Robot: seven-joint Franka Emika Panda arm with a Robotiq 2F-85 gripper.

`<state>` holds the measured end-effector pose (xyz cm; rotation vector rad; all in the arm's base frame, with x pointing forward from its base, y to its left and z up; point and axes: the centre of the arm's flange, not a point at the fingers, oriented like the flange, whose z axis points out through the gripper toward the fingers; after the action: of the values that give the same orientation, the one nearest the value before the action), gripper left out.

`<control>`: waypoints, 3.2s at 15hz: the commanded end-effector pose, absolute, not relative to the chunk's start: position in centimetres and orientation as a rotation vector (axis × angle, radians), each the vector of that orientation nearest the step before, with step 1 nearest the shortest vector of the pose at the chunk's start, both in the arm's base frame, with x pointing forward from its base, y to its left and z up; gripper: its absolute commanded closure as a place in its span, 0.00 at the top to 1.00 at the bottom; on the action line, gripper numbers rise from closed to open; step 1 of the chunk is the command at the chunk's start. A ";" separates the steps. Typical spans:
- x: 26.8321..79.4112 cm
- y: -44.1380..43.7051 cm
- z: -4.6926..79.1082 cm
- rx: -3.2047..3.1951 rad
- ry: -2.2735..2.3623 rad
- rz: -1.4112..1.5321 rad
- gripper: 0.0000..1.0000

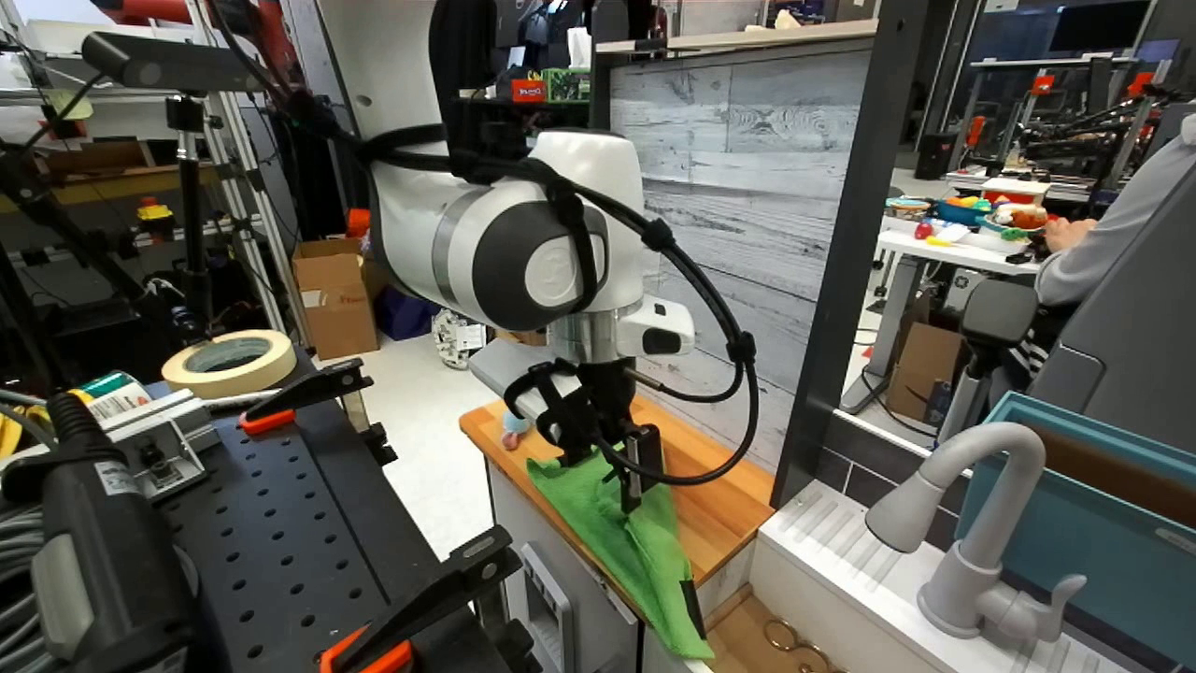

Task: Unfold the green towel

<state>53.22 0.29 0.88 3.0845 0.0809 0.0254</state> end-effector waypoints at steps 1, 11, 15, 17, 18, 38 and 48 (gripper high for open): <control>52.8 0.5 -0.5 3.071 0.104 -0.009 1.00; 52.9 -1.4 0.0 3.065 0.079 0.000 0.20; 53.3 -1.7 0.2 3.055 0.072 0.004 0.00; 53.4 -1.6 0.7 3.042 0.076 0.011 0.00; 53.5 -1.5 1.1 3.031 0.077 0.018 0.00; 61.1 -5.4 6.3 2.922 -0.071 0.178 0.00; 64.0 -5.0 2.2 2.871 -0.144 0.124 0.00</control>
<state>62.03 -5.24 3.97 2.9018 -0.0941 0.1435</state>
